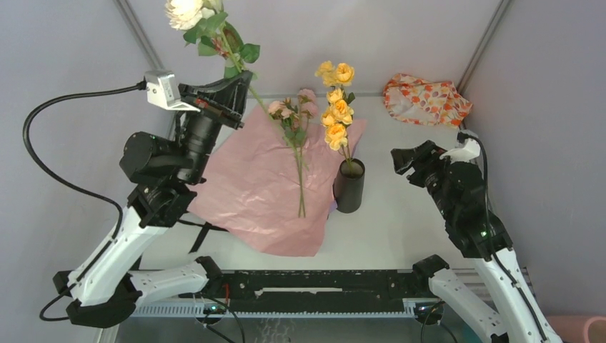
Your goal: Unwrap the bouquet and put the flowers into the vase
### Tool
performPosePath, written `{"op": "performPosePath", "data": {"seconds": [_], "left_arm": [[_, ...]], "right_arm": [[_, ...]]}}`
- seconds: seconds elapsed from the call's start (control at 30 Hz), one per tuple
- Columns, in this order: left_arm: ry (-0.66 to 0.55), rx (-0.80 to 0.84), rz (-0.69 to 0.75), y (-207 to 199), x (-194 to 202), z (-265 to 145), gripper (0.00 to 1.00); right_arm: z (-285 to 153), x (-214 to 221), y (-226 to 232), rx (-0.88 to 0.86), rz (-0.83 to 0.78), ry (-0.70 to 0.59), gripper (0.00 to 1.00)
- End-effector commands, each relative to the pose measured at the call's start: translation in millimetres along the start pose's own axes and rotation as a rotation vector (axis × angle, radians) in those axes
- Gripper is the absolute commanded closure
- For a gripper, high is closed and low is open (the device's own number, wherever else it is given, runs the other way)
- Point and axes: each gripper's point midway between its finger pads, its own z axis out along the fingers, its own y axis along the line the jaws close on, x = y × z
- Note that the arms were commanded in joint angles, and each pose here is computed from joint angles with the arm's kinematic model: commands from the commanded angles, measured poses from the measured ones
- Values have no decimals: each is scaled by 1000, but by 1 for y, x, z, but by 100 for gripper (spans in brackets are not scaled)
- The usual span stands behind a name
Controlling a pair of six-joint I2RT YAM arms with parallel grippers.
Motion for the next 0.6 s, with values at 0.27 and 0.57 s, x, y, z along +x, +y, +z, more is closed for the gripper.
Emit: {"op": "performPosePath", "data": {"seconds": [0.27, 0.57], "left_arm": [[-109, 397, -33, -117, -11, 52, 100], [-36, 397, -25, -127, 39, 77, 100]], "right_arm": [[-20, -20, -15, 53, 4, -107, 26], [-37, -31, -30, 109, -6, -173, 25]]}}
